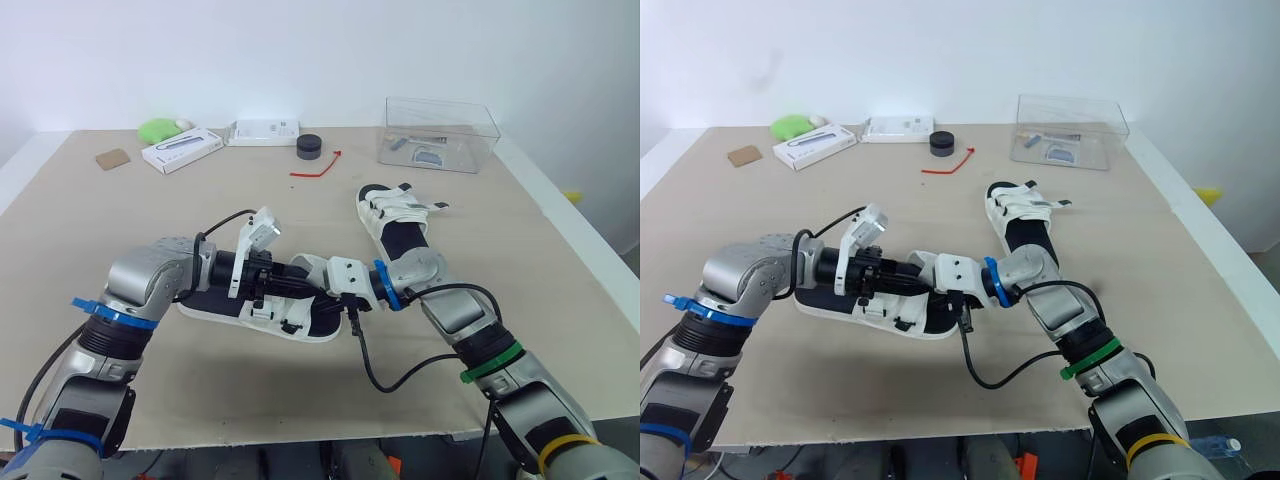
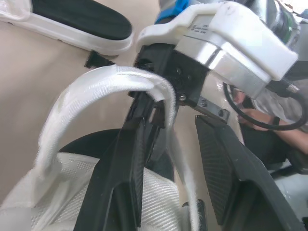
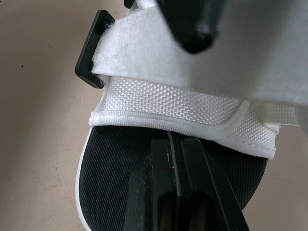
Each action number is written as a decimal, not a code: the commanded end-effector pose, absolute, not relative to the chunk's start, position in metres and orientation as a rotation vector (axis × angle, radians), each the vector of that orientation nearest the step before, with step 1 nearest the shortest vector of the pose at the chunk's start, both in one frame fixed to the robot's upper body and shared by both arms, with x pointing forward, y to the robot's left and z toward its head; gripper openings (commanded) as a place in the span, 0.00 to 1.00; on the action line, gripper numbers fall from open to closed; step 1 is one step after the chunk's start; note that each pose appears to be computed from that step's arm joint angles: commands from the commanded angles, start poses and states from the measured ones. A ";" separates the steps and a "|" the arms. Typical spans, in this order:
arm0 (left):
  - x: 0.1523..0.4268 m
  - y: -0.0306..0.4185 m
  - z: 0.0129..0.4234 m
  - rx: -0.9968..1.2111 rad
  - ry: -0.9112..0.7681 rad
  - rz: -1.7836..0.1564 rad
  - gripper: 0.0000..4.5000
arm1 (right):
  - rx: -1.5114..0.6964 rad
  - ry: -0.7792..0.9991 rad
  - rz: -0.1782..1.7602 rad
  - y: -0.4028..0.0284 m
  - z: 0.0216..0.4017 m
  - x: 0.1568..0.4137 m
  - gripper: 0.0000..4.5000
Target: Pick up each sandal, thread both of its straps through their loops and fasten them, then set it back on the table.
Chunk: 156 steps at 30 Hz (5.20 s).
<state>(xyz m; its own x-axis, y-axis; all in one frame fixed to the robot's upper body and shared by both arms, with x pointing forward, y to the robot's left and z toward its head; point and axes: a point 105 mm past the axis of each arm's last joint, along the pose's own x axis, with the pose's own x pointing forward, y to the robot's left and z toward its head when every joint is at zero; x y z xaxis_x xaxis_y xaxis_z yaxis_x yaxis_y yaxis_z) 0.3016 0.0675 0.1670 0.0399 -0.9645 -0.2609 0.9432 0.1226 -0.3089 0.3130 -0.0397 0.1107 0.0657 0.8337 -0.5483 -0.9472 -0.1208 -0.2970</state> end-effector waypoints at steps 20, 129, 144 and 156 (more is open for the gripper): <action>0.284 0.087 0.168 0.064 0.412 -1.509 0.01 | -0.739 0.343 1.504 -0.055 0.082 0.314 0.00; 0.192 0.103 0.112 -0.083 0.429 -1.452 0.01 | -0.759 0.368 1.543 -0.057 0.079 0.308 0.00; 0.180 0.115 0.108 0.206 0.395 -1.449 0.14 | -0.758 0.369 1.553 -0.055 0.079 0.308 0.00; 0.213 0.128 0.150 1.171 -0.337 -1.445 0.92 | -0.766 0.371 1.567 -0.055 0.079 0.309 0.00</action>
